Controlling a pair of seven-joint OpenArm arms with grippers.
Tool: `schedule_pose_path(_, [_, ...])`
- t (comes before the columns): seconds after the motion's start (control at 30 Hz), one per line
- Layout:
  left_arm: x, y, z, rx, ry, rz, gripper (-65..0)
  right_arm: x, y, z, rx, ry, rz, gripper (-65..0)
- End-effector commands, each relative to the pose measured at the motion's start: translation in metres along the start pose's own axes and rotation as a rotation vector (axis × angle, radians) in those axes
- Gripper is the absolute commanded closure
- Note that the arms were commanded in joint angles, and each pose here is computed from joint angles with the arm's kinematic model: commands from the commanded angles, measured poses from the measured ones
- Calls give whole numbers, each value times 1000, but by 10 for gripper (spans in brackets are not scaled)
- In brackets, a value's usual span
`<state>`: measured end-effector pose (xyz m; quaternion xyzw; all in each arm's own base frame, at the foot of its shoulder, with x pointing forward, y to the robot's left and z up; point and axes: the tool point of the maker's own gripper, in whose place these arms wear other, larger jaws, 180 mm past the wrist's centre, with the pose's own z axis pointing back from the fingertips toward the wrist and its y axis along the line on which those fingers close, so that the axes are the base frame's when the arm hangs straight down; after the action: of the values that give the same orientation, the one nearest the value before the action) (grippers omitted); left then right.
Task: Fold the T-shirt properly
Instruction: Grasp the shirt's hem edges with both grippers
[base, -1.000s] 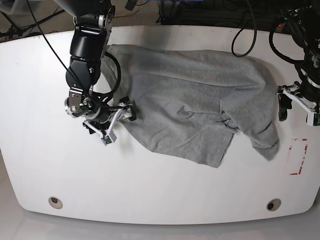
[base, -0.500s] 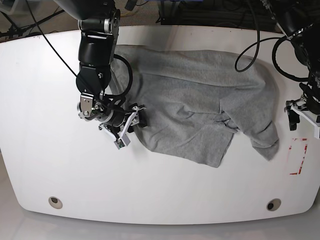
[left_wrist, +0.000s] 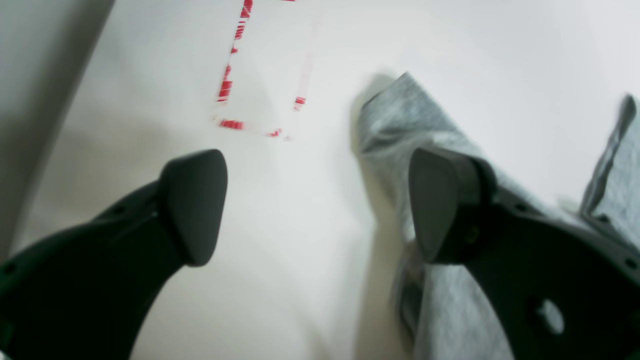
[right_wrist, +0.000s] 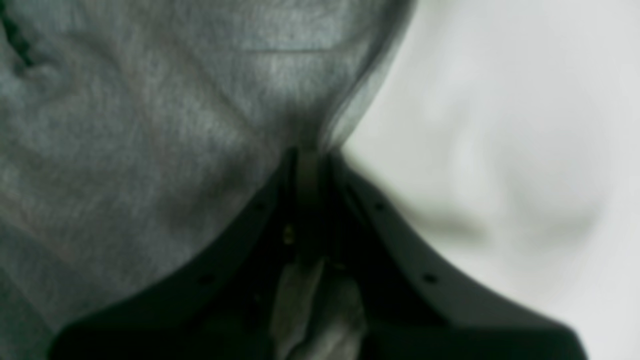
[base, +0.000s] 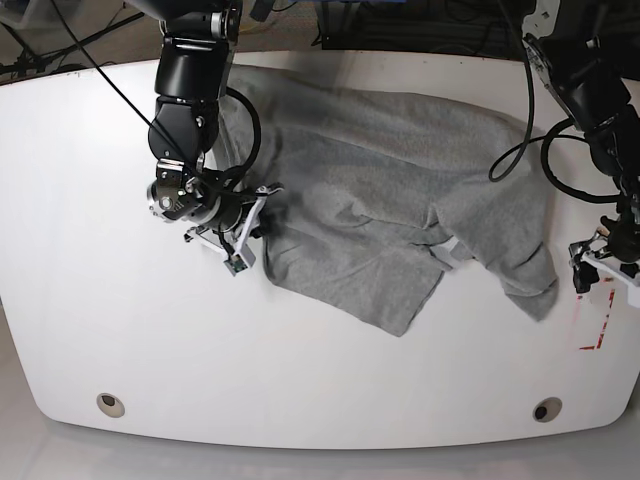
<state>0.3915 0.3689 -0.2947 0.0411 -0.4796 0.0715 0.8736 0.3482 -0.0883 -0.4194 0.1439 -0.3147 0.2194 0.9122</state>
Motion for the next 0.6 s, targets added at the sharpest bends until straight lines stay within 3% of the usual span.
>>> schedule_pose_path(0.0, [13, -5, -10, -25, -47, 6, -535, 25, -3, 11, -25, -65, 52, 0])
schedule_pose_path(0.3, [-16, -47, -44, -122, -42, 110, -532, 21, 2, 22, -38, -74, 98, 0])
schedule_pose_path(0.4, [-28, -44, -52, -93, -34, 170, -532, 21, 2, 23, -39, -74, 97, 0])
schedule_pose_path(0.57, [-47, -74, -74, -124, 4, 211, -532, 17, 2, 22, -37, -68, 93, 0])
